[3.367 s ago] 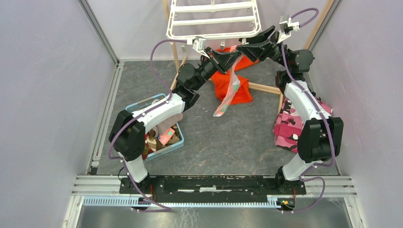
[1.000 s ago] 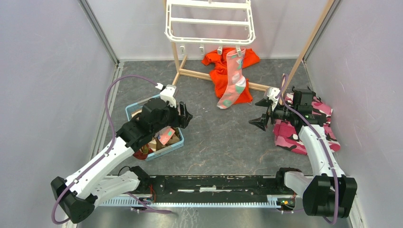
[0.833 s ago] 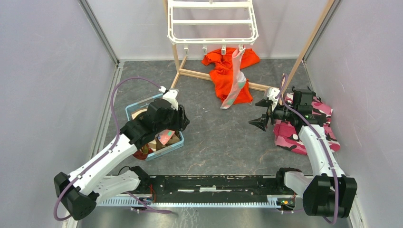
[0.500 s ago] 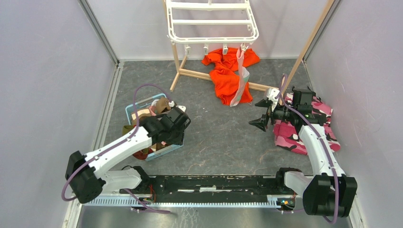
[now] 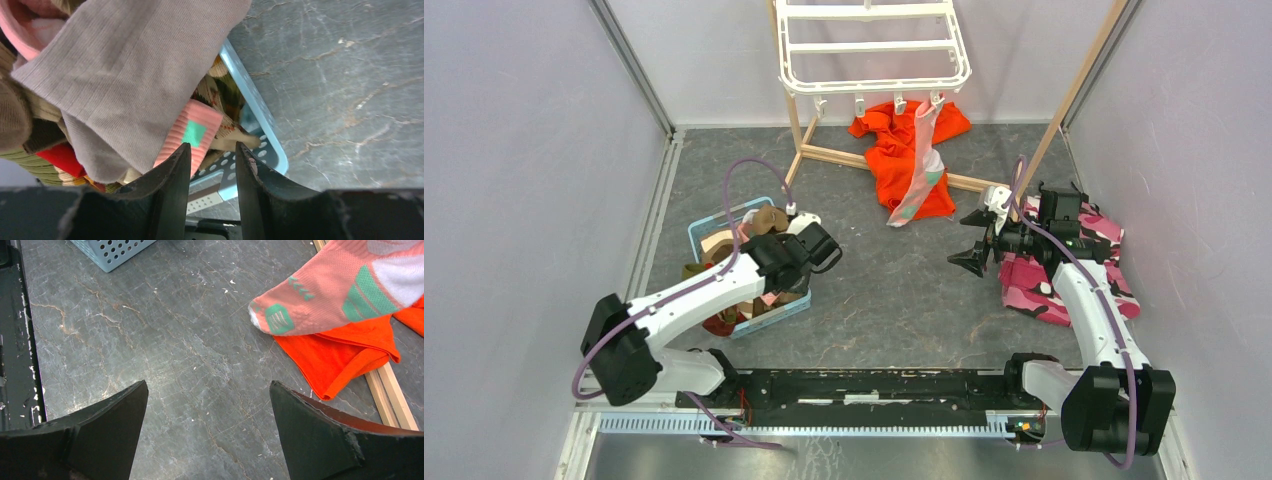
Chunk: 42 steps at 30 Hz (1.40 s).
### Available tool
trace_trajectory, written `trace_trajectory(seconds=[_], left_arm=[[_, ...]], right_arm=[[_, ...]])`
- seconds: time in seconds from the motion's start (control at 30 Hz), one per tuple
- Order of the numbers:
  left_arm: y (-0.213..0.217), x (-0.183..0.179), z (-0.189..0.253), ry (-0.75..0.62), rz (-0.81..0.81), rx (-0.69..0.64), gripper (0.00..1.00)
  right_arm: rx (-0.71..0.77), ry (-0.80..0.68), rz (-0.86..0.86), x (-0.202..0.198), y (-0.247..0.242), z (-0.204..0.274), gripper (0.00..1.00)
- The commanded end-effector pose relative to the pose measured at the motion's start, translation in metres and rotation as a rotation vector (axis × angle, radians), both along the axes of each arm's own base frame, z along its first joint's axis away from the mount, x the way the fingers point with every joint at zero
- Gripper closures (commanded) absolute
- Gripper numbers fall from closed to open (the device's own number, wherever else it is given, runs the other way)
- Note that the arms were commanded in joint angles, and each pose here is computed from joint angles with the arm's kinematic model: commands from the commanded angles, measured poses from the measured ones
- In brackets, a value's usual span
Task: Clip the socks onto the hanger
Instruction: Pick up the sock from the bin.
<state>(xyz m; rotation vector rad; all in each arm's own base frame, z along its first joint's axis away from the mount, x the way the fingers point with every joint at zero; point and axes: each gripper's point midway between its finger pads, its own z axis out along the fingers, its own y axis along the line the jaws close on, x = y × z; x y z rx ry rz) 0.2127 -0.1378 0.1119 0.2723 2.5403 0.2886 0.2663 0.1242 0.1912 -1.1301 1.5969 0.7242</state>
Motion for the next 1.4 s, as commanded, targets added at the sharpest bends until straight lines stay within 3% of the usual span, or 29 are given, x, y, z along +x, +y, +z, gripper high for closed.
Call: trace_trajectory(seconds=[0.0, 0.3, 0.53, 0.63, 0.67, 0.73, 0.83, 1.17, 1.37], left_arm=[[0.001, 0.01, 0.003, -0.057, -0.014, 0.123, 0.56], [0.015, 0.021, -0.001, -0.152, -0.029, 0.353, 0.54], [0.026, 0.021, -0.021, -0.102, -0.038, 0.52, 0.55], [0.028, 0.022, -0.025, -0.088, -0.041, 0.567, 0.7], [0.027, 0.021, -0.025, -0.085, -0.043, 0.57, 0.82], [0.021, 0.02, -0.02, -0.091, -0.049, 0.547, 0.93], [0.007, 0.018, -0.004, -0.11, -0.065, 0.465, 0.97], [-0.032, 0.002, 0.037, -0.082, -0.162, 0.096, 0.98], [-0.042, -0.001, 0.087, -0.133, -0.185, -0.075, 0.98]], right_arm=[[0.002, -0.047, 0.023, 0.004, 0.002, 0.015, 0.02], [0.0, -0.037, 0.032, 0.004, 0.002, 0.013, 0.02], [0.001, -0.035, 0.036, 0.004, 0.002, 0.013, 0.02], [-0.001, -0.037, 0.036, 0.004, 0.002, 0.013, 0.02], [-0.002, -0.037, 0.036, 0.004, 0.002, 0.013, 0.02], [-0.002, -0.036, 0.037, 0.004, 0.002, 0.013, 0.02], [0.0, -0.034, 0.038, 0.004, 0.002, 0.013, 0.02], [0.0, -0.036, 0.041, 0.003, 0.003, 0.013, 0.02], [0.004, -0.037, 0.047, 0.002, 0.004, 0.014, 0.02]])
